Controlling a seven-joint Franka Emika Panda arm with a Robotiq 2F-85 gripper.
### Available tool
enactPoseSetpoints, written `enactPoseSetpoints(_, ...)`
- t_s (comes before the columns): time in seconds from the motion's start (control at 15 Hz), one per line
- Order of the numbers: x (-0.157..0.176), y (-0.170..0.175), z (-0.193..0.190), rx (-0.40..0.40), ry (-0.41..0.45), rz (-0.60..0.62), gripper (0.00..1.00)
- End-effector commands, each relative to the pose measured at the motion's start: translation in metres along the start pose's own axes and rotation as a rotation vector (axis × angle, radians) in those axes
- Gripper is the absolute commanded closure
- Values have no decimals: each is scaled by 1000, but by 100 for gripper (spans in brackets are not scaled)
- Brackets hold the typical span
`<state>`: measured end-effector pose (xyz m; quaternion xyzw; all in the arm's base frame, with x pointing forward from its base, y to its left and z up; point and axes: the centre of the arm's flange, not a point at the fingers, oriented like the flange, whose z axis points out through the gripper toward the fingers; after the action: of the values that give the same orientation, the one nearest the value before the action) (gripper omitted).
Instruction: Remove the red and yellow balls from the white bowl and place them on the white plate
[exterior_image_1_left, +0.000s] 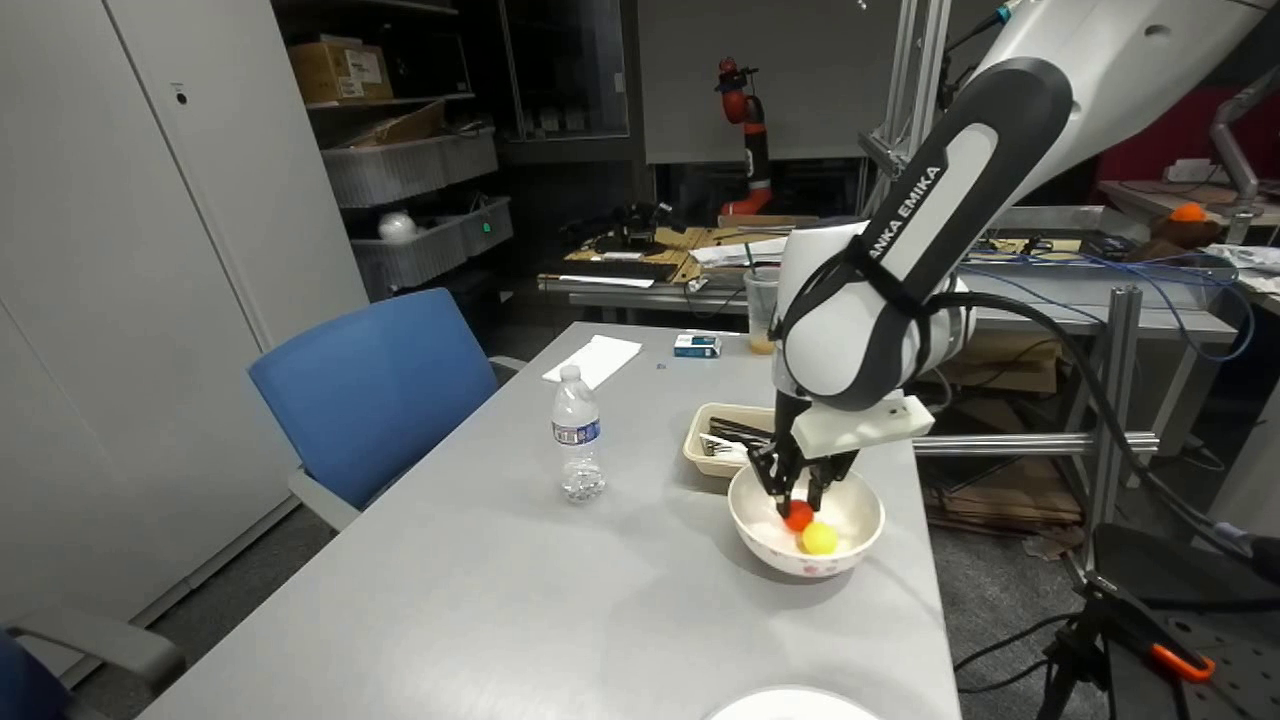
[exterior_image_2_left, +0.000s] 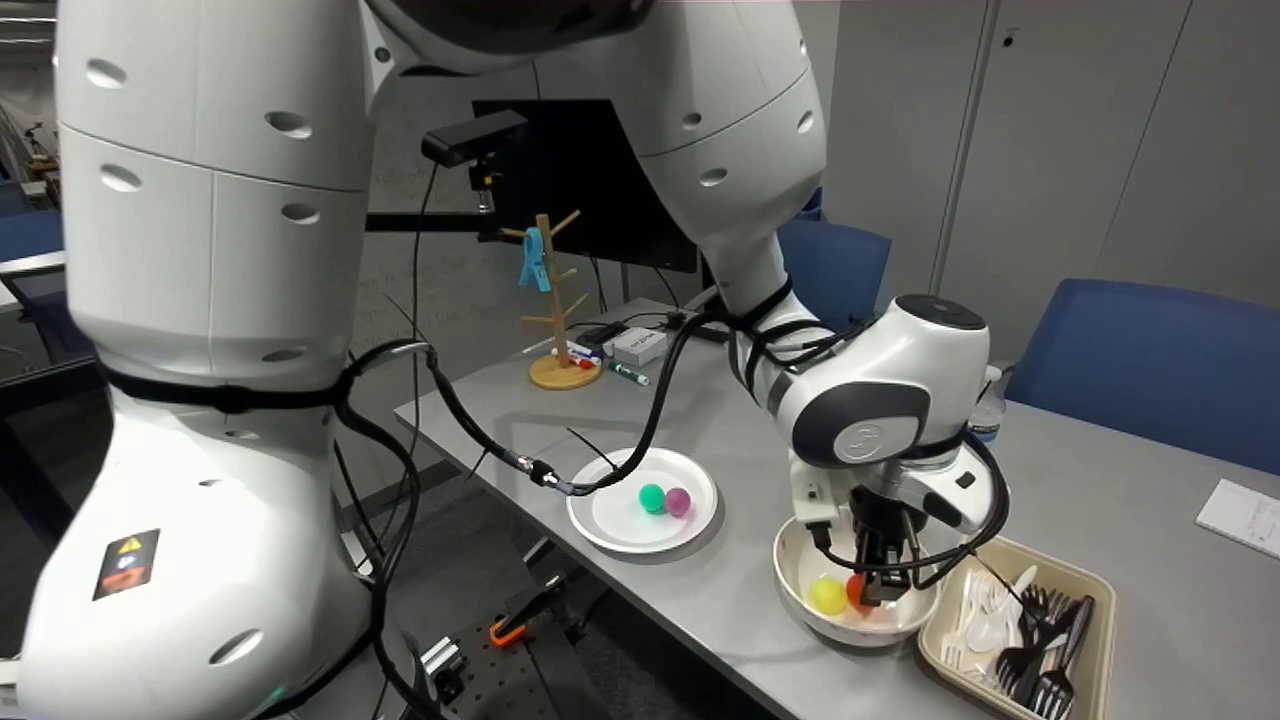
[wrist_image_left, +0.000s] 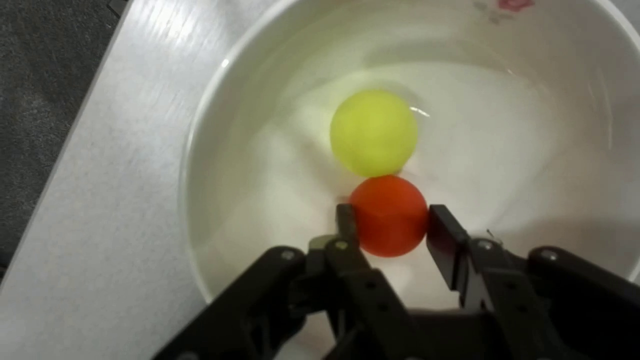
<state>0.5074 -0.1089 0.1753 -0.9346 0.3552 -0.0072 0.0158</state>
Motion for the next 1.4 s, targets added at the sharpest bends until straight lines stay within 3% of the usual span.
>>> enactPoseSetpoints(0.0,-11,3,-39,-2,8,-36,85)
enactPoseSetpoints(0.6,-56,-18,-111,47,26,-158,85)
enactPoseSetpoints(1.33,-121,-66,-106,125,-101,-382,85)
